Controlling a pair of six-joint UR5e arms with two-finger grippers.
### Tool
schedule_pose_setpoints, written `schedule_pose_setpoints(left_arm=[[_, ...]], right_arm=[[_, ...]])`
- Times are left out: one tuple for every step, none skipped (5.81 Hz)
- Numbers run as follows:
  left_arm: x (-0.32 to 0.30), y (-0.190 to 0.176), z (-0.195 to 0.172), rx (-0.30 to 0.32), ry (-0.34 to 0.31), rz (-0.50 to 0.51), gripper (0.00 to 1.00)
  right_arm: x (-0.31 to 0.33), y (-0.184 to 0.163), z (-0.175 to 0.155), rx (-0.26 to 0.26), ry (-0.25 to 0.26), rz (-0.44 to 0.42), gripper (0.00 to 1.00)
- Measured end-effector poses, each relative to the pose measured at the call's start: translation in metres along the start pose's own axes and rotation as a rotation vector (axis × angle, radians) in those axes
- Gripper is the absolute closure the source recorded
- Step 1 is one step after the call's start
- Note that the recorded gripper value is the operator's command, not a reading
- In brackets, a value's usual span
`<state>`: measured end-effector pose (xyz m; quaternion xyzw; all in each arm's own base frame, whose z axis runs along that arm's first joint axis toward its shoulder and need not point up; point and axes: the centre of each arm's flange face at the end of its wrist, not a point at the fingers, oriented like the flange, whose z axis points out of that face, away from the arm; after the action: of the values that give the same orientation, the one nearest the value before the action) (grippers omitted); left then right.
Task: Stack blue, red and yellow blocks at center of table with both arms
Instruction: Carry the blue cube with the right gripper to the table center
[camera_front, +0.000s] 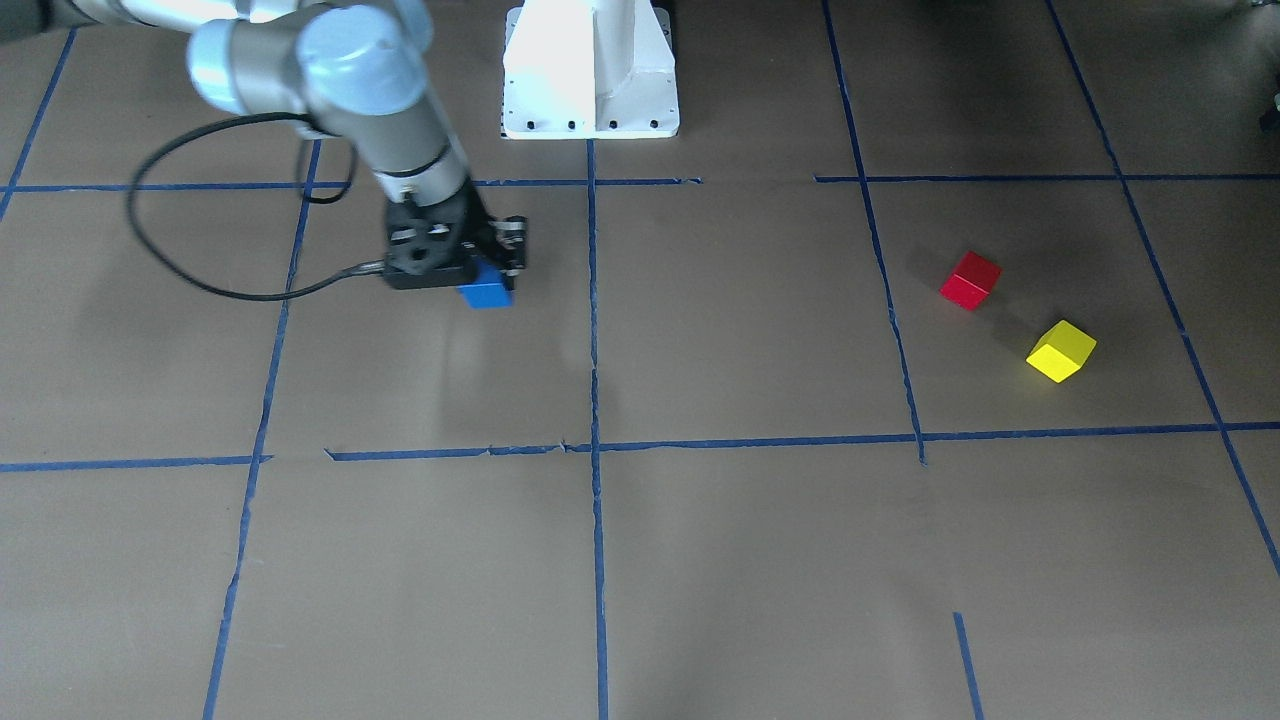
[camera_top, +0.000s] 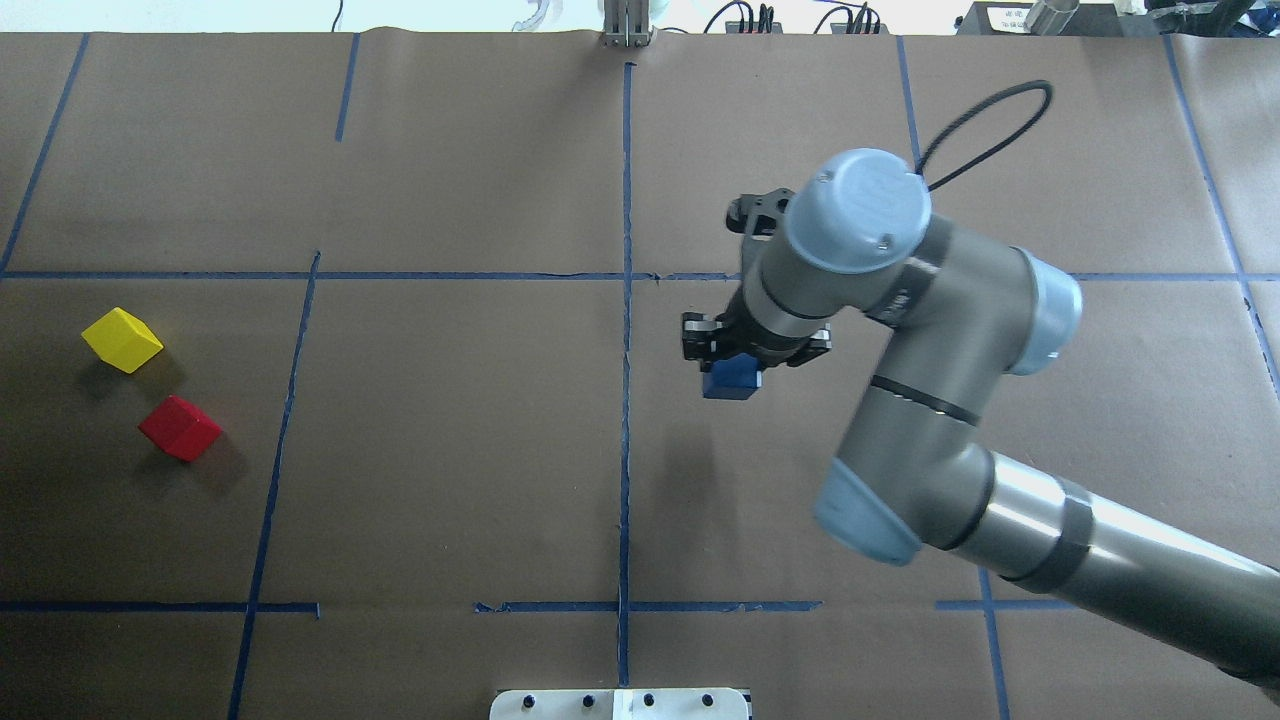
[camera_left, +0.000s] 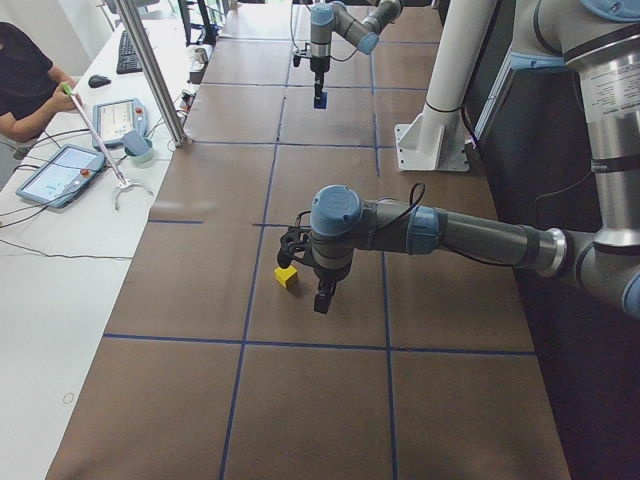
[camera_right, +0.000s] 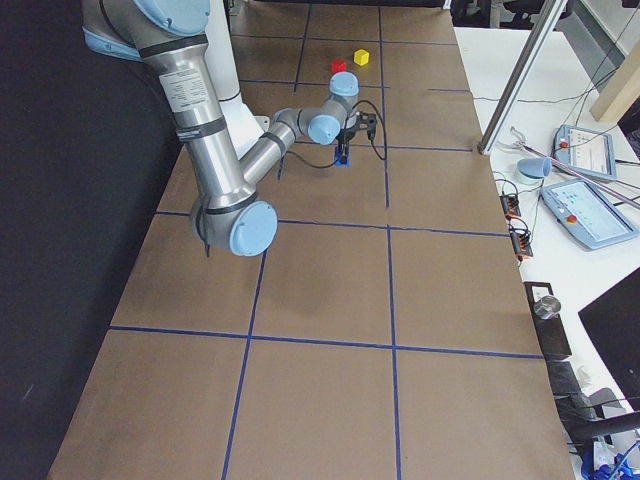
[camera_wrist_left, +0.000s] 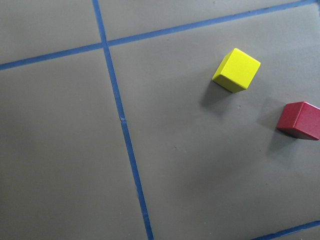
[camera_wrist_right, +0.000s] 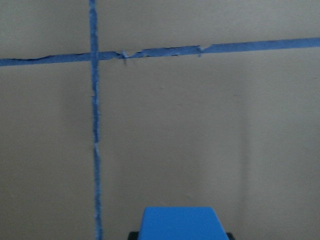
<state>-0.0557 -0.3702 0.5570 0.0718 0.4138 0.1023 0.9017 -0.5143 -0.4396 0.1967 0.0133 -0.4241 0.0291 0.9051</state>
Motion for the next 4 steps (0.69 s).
schedule_pose_setpoints(left_arm=[[0.002, 0.0, -0.001, 0.003, 0.004, 0.002, 0.0], [0.003, -0.001, -0.002, 0.005, 0.01, 0.004, 0.0], [0.004, -0.001, -0.002, 0.006, 0.012, 0.004, 0.0], [0.004, -0.001, -0.002, 0.007, 0.013, 0.004, 0.0]], right_arm=[[-0.057, 0.002, 0.019, 0.002, 0.035, 0.009, 0.98], [-0.092, 0.005, 0.043, 0.014, 0.044, 0.019, 0.98], [-0.106, 0.005, 0.066, 0.025, 0.033, 0.046, 0.98], [-0.109, 0.005, 0.077, 0.026, 0.036, 0.066, 0.99]])
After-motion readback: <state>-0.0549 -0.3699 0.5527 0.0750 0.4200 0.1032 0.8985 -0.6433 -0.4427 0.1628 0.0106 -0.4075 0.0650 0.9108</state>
